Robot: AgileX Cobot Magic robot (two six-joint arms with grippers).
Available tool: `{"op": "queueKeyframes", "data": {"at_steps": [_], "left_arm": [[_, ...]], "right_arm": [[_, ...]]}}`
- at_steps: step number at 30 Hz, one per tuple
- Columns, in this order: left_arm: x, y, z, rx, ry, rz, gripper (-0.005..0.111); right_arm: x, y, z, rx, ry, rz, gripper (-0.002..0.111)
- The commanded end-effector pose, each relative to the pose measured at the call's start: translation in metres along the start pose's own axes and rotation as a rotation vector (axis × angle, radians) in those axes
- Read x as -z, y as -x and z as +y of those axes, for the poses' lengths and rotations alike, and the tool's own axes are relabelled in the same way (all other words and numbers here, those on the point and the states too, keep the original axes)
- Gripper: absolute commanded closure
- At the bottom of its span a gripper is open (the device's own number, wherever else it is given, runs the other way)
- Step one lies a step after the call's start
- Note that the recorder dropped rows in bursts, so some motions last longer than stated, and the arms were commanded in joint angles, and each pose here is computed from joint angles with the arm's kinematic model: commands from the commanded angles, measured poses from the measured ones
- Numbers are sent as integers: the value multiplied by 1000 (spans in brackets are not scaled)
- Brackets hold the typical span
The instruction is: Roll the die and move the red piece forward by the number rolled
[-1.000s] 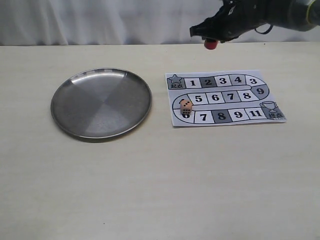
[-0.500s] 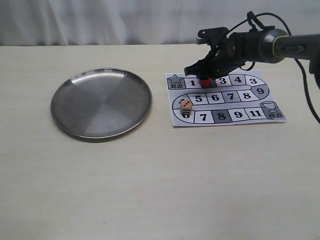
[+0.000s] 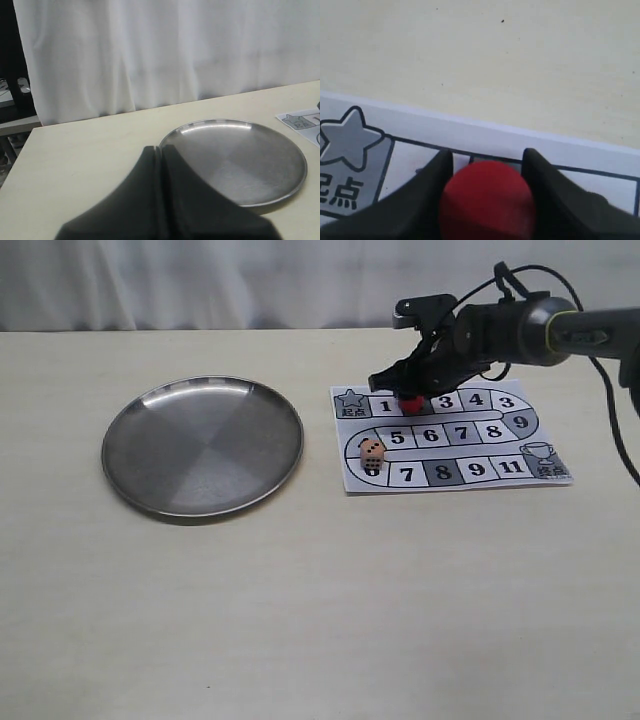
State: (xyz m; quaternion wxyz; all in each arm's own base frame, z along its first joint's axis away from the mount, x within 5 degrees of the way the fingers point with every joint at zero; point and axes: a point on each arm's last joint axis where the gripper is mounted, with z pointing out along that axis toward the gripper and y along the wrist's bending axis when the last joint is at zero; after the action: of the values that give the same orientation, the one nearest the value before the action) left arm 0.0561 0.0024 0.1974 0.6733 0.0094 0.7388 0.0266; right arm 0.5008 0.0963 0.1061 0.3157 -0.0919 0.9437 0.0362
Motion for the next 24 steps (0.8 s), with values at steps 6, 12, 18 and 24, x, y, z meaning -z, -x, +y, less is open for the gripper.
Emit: {"op": "queueKeyframes", "data": {"at_steps": [6,12,18,24], "left_arm": [[0,0,0,7,-2,-8,107],[0,0,0,7,-2,-8,107],[0,0,0,7,-2,-8,107],[0,0,0,7,-2,-8,107]], "right_arm": [[65,36,-6,39,-34,-63,104],[91,49,-30,-40,-57,-117,104],[67,31,-43,-58,-72,-30,104],[16,2,-44,-60,-69,32,104]]}}
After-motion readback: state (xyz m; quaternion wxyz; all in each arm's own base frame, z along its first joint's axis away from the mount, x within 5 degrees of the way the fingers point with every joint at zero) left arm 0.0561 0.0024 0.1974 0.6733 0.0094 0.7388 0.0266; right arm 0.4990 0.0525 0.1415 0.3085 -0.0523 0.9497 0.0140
